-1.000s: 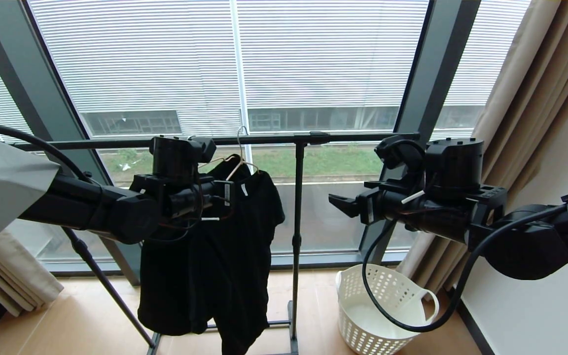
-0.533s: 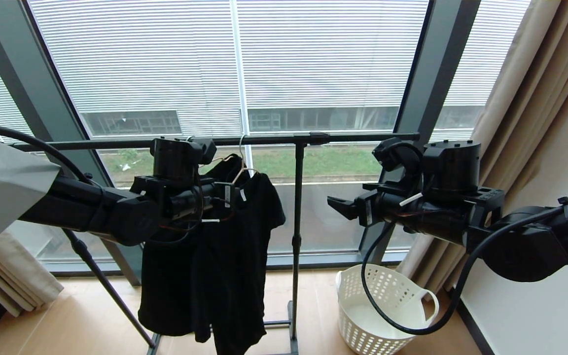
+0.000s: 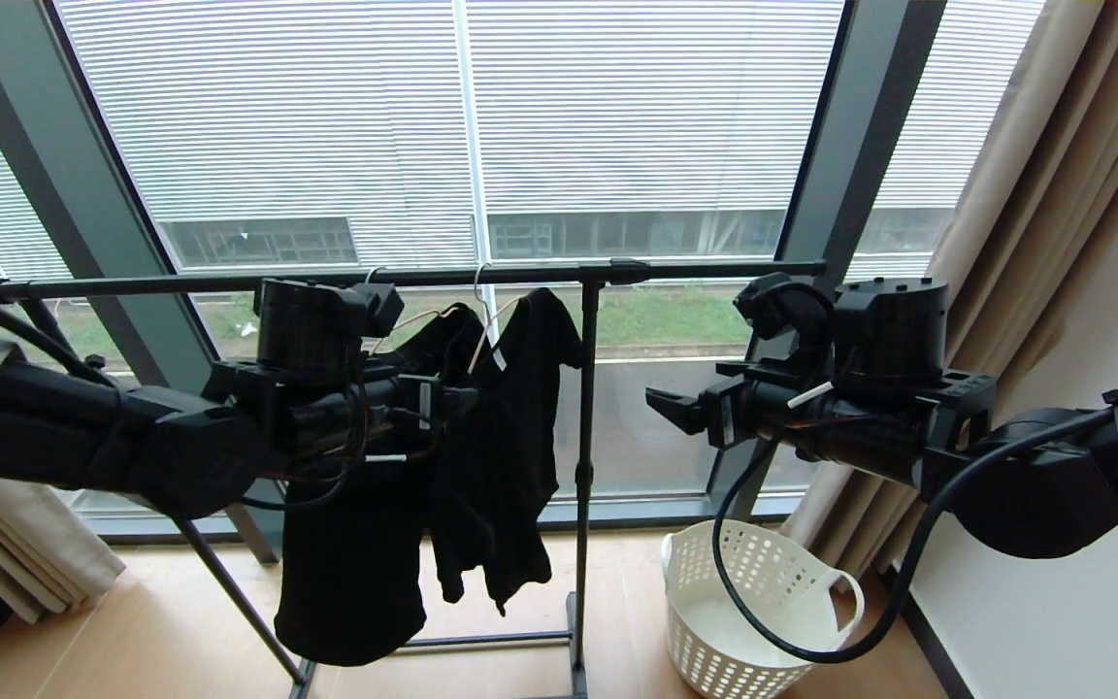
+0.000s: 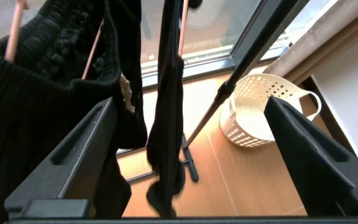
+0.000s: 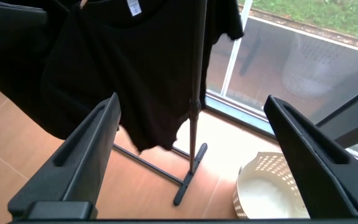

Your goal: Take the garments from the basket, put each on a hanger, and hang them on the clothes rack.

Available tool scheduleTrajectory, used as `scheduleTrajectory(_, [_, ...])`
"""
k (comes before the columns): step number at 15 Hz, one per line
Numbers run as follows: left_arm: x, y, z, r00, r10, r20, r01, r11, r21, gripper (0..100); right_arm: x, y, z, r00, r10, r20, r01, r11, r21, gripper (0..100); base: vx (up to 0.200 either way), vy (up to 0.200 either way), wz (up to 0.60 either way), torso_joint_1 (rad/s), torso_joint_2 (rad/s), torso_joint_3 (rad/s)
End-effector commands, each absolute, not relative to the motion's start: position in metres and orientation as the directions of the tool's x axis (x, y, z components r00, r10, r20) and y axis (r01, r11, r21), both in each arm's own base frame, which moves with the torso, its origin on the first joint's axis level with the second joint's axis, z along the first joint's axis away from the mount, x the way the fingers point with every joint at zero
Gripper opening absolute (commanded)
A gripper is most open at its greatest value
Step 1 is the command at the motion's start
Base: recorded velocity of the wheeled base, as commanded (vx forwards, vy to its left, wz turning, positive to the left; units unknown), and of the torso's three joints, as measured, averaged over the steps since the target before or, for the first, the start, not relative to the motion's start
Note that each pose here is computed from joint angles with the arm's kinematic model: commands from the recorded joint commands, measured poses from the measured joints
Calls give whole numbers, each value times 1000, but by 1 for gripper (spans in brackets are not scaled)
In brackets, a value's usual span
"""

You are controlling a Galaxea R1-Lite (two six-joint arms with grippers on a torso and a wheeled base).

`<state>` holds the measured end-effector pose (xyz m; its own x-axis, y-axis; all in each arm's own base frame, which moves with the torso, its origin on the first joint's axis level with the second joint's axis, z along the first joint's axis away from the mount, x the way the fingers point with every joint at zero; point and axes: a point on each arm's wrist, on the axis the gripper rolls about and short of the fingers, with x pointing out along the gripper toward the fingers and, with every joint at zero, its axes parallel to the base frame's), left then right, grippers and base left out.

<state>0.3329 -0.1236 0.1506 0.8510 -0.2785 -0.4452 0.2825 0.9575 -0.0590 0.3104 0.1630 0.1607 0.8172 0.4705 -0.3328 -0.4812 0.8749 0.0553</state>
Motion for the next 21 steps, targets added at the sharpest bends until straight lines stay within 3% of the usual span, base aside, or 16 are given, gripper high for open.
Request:
scheduleTrajectory(1, [277,-104,169,858,-282,-429,285,957,-60,100,283,152,179,849,435,-299,-449,893,22,100,0,0,0,0,0,0])
scheduleTrajectory(5, [197,-70,157,849,-260,-460,264,963,-56,100,182,118,190,878,401,-262,-442,889,-122,100,0,0,0,0,0,0])
scheduleTrajectory(8, [159,-56,152,860,-254,-442,257,965,-53,100,132,93,175,906,310,-289,-372,908,-194,100,0,0,0,0,0,0])
scheduleTrajectory(16, [83,-27,110,872,-195,-450,206,978,-23,100,62,38,102,867,255,-427,-370,905,-210,100,0,0,0,0,0,0])
scheduleTrajectory(21, [53,-16,100,899,-190,-394,196,980,-25,100,31,11,86,870,175,-461,-305,925,-226,100,0,0,0,0,0,0])
